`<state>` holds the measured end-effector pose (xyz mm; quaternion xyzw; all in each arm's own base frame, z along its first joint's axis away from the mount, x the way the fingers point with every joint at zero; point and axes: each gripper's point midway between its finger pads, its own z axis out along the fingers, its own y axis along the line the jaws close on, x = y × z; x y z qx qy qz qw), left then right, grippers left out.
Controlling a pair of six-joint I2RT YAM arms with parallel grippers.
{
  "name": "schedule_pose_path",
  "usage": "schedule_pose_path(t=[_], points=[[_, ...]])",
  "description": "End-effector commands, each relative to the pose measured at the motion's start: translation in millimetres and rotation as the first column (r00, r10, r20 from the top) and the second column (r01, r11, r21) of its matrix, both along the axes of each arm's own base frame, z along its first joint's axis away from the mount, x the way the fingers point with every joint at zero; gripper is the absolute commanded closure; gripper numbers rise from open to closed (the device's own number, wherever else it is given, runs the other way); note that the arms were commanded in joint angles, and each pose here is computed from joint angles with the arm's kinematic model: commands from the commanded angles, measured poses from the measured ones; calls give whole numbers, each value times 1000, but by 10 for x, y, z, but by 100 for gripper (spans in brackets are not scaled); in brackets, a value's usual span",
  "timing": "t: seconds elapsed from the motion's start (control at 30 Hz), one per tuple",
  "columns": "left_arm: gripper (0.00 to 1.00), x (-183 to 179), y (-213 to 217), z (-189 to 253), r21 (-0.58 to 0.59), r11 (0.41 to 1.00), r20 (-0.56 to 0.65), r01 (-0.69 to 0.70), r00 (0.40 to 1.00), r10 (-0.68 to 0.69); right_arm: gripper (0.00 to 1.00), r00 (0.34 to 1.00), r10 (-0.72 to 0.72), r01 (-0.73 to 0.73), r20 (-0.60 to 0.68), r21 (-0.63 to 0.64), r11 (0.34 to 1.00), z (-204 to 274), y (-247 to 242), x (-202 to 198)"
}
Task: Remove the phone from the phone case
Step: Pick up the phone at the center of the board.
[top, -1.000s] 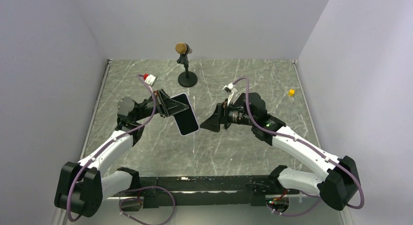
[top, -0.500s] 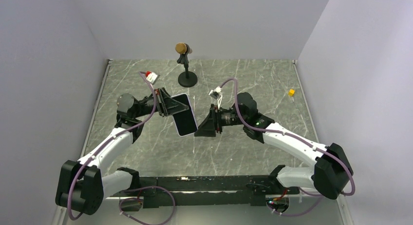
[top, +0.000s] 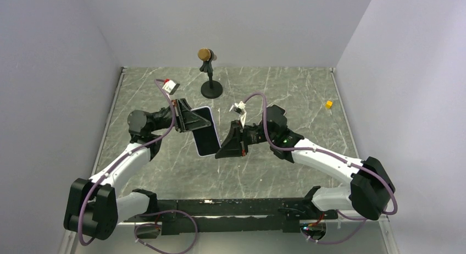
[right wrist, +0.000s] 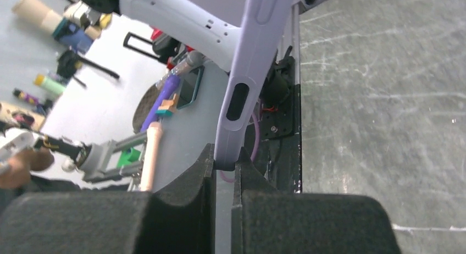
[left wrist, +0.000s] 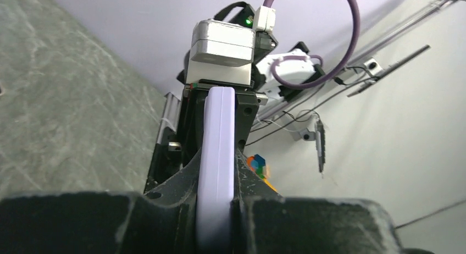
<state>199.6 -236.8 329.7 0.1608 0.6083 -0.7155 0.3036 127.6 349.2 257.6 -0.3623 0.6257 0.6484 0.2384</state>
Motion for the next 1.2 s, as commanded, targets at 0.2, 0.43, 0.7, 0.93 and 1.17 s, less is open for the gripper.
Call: schedule_pose_path(t=[0.2, 0.43, 0.7, 0.93, 1.17], points=[[100, -542, 117, 445, -174, 972, -33, 158, 986, -166, 100, 942, 29, -55, 336, 68, 996, 292, 372, 379], [100, -573, 116, 501, -184, 970, -36, 159, 985, -169, 100, 923, -2, -19, 385, 52, 998, 373, 556, 619], [100, -559, 85, 508, -226, 961, -85, 161, 979, -184, 100, 866, -139, 144, 480, 26, 989, 412, 610, 980], [100, -520, 70, 449, -232, 962, -140, 142, 974, -178, 100, 767, -155, 237, 623, -49, 970, 411, 630, 1143], [100, -495, 78, 446, -263, 953, -158, 149, 968, -195, 100, 674, -151, 314, 723, -95, 945, 421, 668, 1233]])
